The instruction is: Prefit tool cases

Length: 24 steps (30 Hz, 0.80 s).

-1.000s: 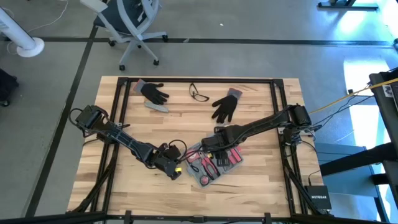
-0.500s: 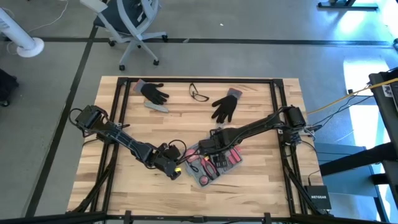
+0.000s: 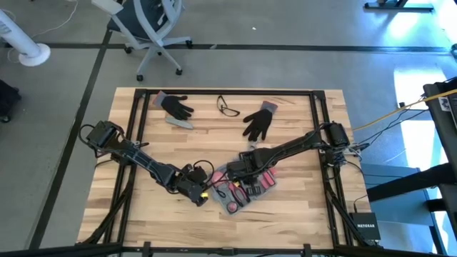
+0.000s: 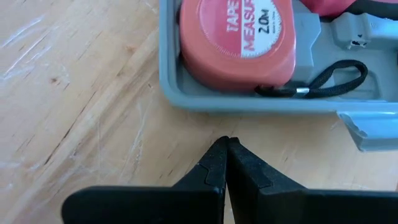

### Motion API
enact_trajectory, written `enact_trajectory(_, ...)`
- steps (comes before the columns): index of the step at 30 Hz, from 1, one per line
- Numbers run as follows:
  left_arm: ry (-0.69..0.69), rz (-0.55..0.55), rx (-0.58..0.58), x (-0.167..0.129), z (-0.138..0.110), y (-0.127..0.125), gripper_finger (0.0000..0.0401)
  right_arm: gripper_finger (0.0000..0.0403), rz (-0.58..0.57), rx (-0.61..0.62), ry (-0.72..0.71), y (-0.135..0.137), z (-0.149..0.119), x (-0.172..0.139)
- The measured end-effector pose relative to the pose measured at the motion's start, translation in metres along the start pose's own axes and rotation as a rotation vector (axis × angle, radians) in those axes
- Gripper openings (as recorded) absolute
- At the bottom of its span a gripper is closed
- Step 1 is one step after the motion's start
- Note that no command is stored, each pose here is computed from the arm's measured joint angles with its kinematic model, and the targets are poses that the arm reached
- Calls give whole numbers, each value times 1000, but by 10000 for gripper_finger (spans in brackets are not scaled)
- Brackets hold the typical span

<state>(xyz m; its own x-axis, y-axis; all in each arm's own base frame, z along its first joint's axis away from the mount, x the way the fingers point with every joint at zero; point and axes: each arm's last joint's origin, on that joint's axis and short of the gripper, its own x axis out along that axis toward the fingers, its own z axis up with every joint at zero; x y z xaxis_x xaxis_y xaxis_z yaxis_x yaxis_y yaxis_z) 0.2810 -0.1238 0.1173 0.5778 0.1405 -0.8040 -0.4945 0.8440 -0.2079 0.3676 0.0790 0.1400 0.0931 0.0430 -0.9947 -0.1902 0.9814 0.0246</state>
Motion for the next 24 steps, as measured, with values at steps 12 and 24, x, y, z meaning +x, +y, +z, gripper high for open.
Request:
enact_trajectory(12, 4, 6, -18, 0, -1, 0, 0, 4, 12, 0, 2, 0, -2, -8)
enact_trajectory(24, 6, 10, 13, 0, -1, 1, 0, 2, 53, 41, 38, -21, 2, -47)
